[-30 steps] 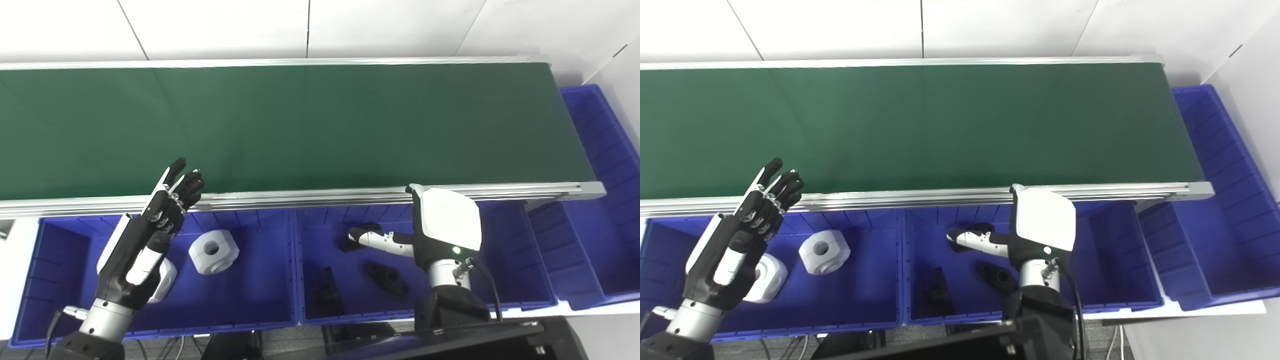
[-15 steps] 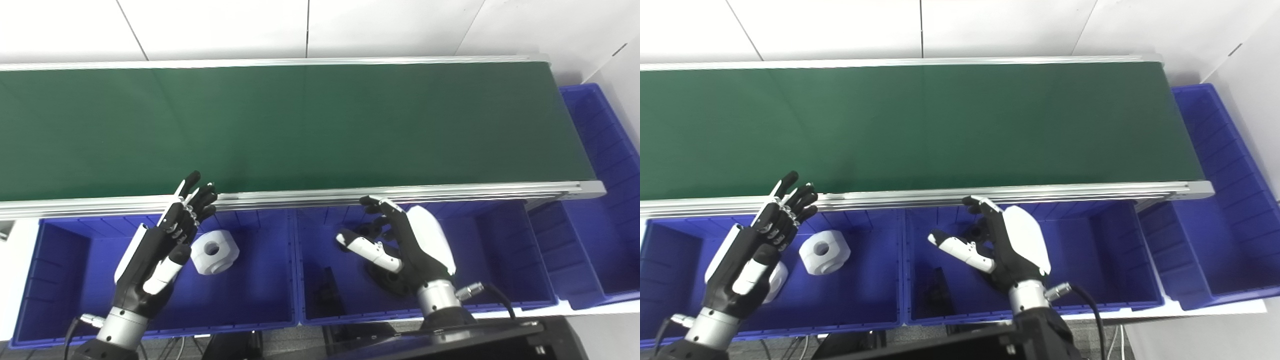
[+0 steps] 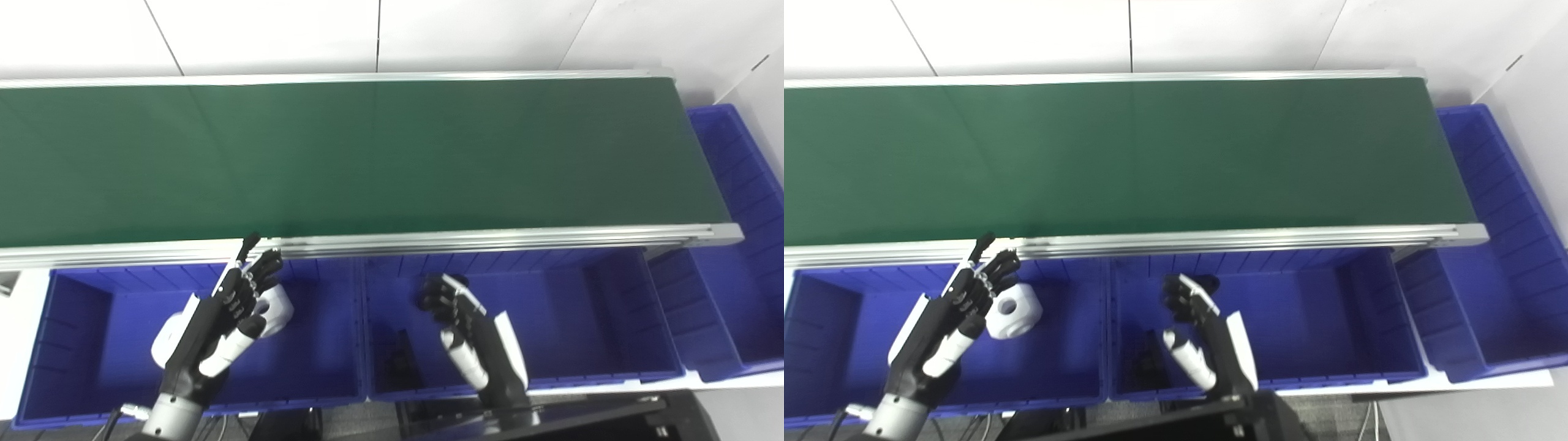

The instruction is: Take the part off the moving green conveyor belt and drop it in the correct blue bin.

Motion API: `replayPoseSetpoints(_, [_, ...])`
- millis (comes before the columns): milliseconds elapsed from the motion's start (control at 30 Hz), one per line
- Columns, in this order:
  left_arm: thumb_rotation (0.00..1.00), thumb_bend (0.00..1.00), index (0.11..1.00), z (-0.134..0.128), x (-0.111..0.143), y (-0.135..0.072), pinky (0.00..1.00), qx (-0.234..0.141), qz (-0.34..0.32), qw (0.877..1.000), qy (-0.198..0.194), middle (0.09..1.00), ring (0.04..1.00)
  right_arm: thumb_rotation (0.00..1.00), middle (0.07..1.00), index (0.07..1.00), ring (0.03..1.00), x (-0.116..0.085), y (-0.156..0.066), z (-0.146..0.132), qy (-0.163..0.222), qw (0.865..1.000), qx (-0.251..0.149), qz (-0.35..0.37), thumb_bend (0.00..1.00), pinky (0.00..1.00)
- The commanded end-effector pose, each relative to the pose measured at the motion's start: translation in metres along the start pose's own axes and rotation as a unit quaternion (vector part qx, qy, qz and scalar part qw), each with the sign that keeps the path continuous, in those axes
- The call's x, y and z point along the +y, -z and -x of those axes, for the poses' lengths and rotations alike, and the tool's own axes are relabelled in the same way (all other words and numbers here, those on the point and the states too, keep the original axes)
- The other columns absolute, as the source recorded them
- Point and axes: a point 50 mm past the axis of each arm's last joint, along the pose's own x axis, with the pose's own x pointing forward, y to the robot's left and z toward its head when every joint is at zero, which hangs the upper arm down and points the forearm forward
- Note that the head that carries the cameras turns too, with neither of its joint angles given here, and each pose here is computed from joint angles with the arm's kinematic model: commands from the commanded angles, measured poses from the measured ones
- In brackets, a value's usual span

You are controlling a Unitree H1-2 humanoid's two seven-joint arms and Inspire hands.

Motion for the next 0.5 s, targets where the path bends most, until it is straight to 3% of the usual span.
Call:
replayPoseSetpoints(0, [0.71,0.71,1.0,0.0015,-0.0005,-0.0046,0.86,-0.027,-0.012,1.0,-0.001,0.896,0.904,1.0,0.855,0.855,0.819,0.0099,-0.0125,-0.0017,0.009,0.999,-0.048,-0.024,0.88,0.76])
replayPoseSetpoints(467, [0.68,0.74,1.0,0.0034,-0.0067,-0.002,0.83,-0.018,-0.006,1.0,0.004,0.885,0.895,1.0,0.852,0.862,0.828,0.0119,-0.0056,-0.0028,-0.01,0.999,-0.038,-0.03,0.89,0.78])
